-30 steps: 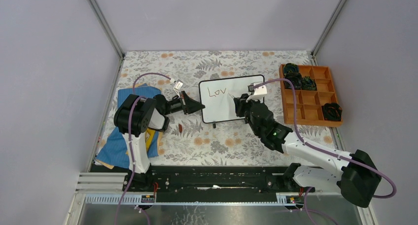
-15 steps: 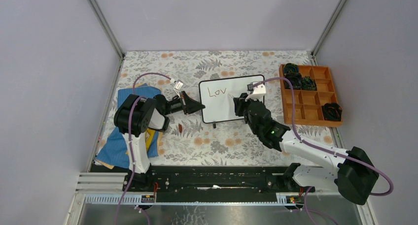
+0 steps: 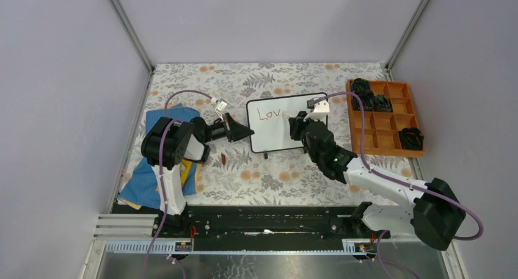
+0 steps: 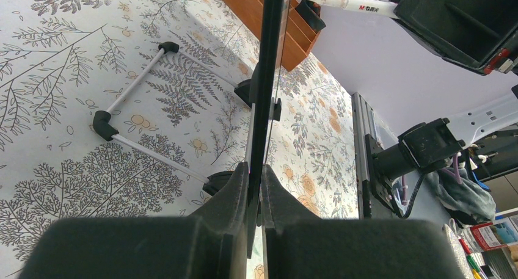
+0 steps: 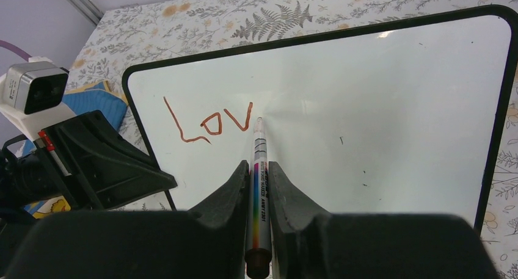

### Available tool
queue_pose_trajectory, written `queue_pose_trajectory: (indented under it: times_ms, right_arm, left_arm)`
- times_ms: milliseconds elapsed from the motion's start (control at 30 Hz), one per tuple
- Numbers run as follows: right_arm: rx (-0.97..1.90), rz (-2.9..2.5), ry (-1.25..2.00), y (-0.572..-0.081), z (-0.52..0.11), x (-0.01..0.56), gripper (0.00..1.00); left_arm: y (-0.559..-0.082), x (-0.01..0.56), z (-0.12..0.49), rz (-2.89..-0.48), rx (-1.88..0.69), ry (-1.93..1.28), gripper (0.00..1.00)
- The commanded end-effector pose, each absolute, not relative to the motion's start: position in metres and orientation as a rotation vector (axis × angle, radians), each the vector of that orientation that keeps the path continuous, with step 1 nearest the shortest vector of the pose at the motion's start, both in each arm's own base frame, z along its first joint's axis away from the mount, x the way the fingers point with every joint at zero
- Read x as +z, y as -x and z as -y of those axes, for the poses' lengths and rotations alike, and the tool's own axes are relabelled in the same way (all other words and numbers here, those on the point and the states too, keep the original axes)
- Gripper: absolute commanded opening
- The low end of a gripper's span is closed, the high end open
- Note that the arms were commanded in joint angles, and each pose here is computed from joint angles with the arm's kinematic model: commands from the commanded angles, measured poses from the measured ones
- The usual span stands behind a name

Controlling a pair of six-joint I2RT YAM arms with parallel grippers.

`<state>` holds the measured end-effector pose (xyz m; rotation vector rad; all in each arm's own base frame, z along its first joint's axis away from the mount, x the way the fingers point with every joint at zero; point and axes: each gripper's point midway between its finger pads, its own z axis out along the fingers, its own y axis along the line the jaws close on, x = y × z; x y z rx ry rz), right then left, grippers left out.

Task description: Write a sentence on the whiteboard

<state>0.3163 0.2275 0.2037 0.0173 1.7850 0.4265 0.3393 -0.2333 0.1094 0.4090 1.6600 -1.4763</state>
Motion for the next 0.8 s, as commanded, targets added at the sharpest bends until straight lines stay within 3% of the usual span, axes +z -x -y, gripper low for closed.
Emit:
queue_pose_trajectory:
  times_ms: [0, 767]
  right_arm:
    - [0.495, -1.706, -0.086, -0.327, -0.233, 0.236, 0.00]
    - [0.455, -1.748, -0.139, -0.336, -0.218, 0.221, 0.00]
  left_arm:
    - [-0.336, 0.113, 0.234, -1.645, -1.475, -0.427, 0.00]
    - [-0.335, 0.111, 0.236, -1.653, -1.474, -0.433, 0.00]
